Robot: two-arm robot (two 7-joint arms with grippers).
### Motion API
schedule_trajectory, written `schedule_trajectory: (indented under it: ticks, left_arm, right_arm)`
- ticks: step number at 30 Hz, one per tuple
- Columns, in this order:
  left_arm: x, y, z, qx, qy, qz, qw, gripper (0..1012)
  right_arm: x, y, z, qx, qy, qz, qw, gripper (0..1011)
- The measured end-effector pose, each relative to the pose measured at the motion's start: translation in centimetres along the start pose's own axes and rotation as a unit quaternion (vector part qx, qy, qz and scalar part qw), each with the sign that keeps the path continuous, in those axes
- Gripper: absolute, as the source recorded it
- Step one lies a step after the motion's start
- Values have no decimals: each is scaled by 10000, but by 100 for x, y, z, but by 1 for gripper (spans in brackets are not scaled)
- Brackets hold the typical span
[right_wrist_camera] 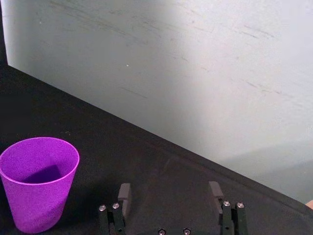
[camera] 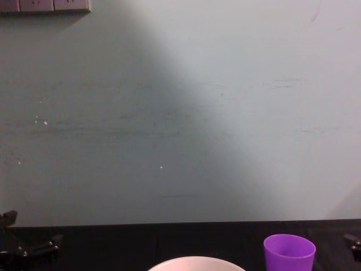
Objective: Pick up the cup and pour the mung beans from the cup into the bowl.
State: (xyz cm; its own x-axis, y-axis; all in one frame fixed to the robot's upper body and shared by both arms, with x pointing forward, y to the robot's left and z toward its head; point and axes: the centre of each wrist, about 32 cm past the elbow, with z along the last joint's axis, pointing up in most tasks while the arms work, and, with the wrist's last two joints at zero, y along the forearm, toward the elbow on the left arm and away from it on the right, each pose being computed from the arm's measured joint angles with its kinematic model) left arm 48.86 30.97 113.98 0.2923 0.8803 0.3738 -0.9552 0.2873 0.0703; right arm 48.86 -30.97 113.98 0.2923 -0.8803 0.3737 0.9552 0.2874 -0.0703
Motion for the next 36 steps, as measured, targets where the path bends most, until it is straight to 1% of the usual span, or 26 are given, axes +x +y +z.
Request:
schedule_trajectory:
  ticks: [12, 17, 24, 26, 27, 29, 31, 36]
  left_arm:
    - [0, 0, 0, 0, 0, 0, 10000, 1000]
    - [0, 0, 0, 0, 0, 0, 10000, 1000]
    - [0, 0, 0, 0, 0, 0, 10000, 1000]
    - [0, 0, 0, 0, 0, 0, 10000, 1000]
    - [0, 0, 0, 0, 0, 0, 10000, 1000]
    - [0, 0, 0, 0, 0, 0, 10000, 1000]
    - [0, 0, 0, 0, 0, 0, 10000, 1000]
    - [0, 0, 0, 0, 0, 0, 10000, 1000]
  right_arm:
    - [1, -2, -1, -1, 0, -3, 10000, 1003]
    - [-12, -53, -21, -24, -25, 8, 10000, 1003]
    - [-91, -177, -39, -111, -139, 242, 9995, 1003]
    - [-137, -225, -38, -135, -158, 359, 9991, 1003]
    - [-167, -256, -38, -136, -126, 454, 9988, 1003]
    - [-192, -281, -38, -133, -68, 543, 9984, 1003]
    - [-233, -314, -43, -126, 41, 678, 9976, 1003]
    - [-314, -320, -40, -74, 261, 899, 9956, 1003]
